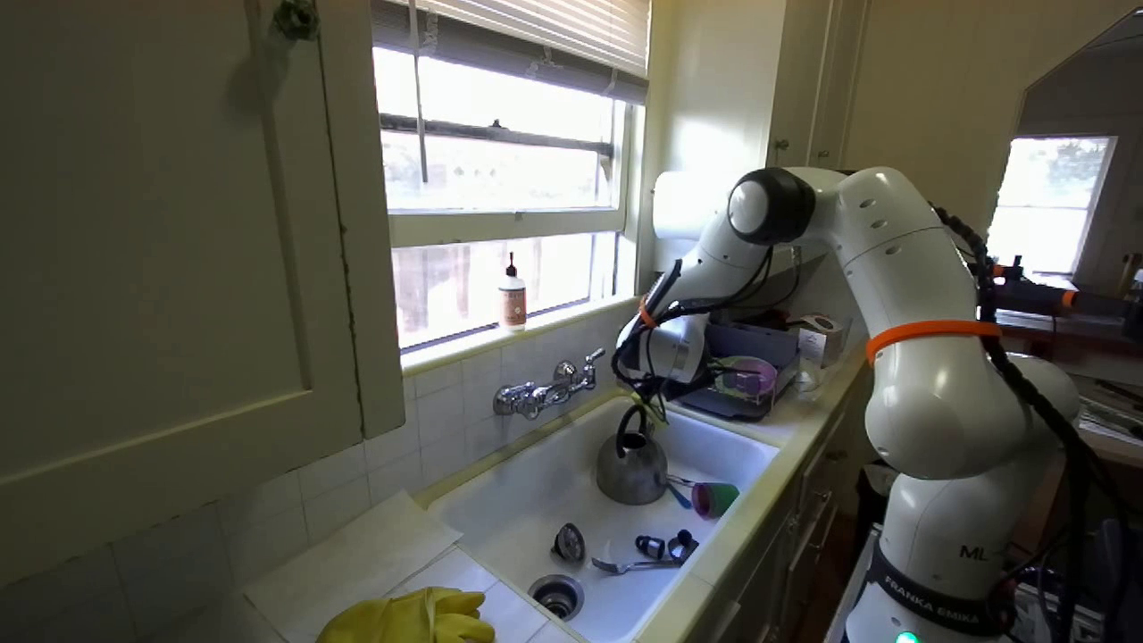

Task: Use the yellow sponge to scrub the kettle.

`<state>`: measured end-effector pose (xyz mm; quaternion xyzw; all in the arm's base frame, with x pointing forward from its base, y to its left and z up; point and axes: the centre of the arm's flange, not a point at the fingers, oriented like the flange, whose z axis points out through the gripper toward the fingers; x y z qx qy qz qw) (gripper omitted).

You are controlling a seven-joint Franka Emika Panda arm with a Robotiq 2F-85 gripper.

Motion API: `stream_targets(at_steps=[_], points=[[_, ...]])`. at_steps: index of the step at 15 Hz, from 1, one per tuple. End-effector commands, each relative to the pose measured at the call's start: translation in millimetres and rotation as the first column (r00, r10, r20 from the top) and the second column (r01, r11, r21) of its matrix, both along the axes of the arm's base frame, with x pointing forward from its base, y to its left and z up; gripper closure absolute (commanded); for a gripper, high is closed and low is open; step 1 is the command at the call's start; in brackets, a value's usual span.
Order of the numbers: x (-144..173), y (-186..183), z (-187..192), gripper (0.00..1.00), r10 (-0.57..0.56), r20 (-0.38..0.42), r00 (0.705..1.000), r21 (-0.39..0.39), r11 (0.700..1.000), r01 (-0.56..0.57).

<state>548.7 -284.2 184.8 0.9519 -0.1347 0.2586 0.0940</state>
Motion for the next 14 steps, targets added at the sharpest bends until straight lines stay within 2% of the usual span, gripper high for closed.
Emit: stream_targets(at_steps=[1,9,13,14], points=[[-10,19,18,0.99,0.02,0.0,1.0,0.07,0.997,-0.02],[-18,46,39,0.99,0.087,0.006,0.996,0.118,0.989,-0.087],[-25,44,48,0.97,0.104,-0.039,0.994,0.129,0.987,-0.099],[-28,40,53,0.72,0.092,-0.066,0.994,0.142,0.987,-0.082]])
